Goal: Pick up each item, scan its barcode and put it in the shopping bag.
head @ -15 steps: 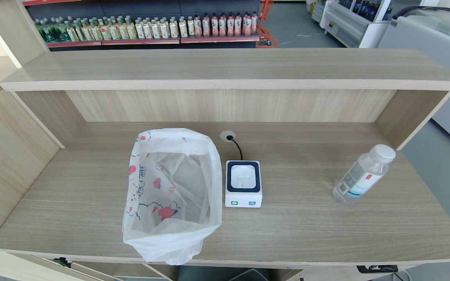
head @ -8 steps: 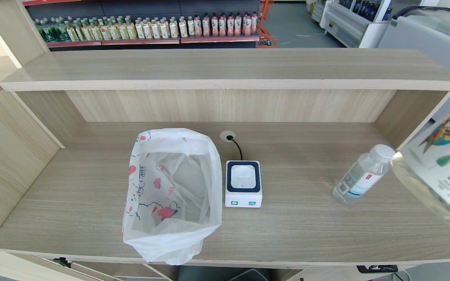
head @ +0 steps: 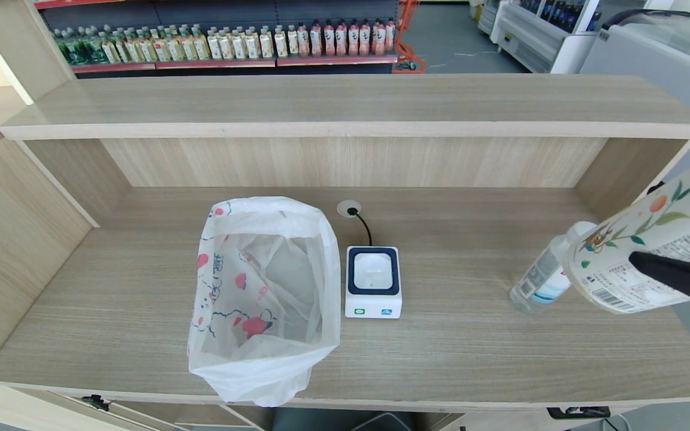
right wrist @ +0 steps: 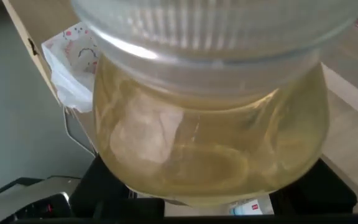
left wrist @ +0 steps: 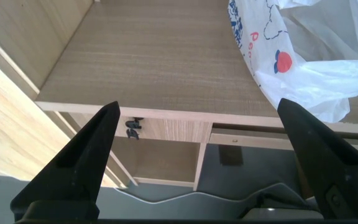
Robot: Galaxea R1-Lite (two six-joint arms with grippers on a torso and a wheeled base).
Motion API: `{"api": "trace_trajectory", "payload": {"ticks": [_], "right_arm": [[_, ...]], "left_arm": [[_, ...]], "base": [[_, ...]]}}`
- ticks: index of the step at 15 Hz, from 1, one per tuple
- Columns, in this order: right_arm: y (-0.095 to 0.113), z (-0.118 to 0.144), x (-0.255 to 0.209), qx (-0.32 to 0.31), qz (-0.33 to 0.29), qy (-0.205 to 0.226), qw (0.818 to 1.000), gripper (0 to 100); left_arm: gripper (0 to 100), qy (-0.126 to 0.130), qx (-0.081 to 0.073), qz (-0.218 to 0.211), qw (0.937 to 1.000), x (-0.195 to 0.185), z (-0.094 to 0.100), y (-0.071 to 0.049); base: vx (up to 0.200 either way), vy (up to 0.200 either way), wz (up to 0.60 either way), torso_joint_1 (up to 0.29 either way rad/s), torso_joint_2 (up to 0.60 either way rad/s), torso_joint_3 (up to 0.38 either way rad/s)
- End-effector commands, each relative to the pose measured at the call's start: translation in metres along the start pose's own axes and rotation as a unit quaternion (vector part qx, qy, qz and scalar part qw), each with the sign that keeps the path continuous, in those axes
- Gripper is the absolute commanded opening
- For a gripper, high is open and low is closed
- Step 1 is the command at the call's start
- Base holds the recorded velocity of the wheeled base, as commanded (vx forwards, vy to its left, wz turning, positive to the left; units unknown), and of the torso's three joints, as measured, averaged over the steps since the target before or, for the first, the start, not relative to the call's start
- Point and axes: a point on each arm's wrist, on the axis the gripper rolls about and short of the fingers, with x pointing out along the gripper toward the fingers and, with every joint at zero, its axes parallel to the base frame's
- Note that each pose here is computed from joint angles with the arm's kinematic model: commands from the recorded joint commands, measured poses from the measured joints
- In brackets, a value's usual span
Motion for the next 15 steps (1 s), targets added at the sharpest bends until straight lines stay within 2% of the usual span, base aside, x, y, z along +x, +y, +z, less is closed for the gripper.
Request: {"api": "trace_trajectory", "payload": {"ticks": [1, 6, 10, 12, 15], "right_arm": [[0.004, -0.006, -0.003, -0.019, -0.001, 0.007, 1.0, 0], [0.002, -0.016, 0.002, -0.094, -0.024, 0.044, 0.994, 0], [0.003, -0.02, 0.004, -0.153, -0.015, 0.053, 0.987, 0], [0.002, -0.021, 0.006, -0.16, -0.014, 0.055, 0.985, 0], [0.001, -0.022, 0.01, -0.159, -0.011, 0.058, 0.985, 0]], "left_arm": [[100, 0.0, 0.0, 0.0, 1.0, 0.0, 0.0, 0.0], [100, 0.0, 0.0, 0.0, 1.0, 0.0, 0.0, 0.0], [100, 0.0, 0.0, 0.0, 1.0, 0.0, 0.0, 0.0], [100, 0.0, 0.0, 0.0, 1.0, 0.0, 0.0, 0.0], [100, 0.0, -0.002, 0.0, 1.0, 0.0, 0.0, 0.0]], "base": [[0.0, 0.0, 0.0, 0.0, 0.0, 0.0], [0.0, 0.0, 0.0, 0.0, 0.0, 0.0], [0.0, 0.0, 0.0, 0.0, 0.0, 0.0], [0.0, 0.0, 0.0, 0.0, 0.0, 0.0], [0.0, 0.2, 0.0, -0.01, 0.0, -0.001]]}}
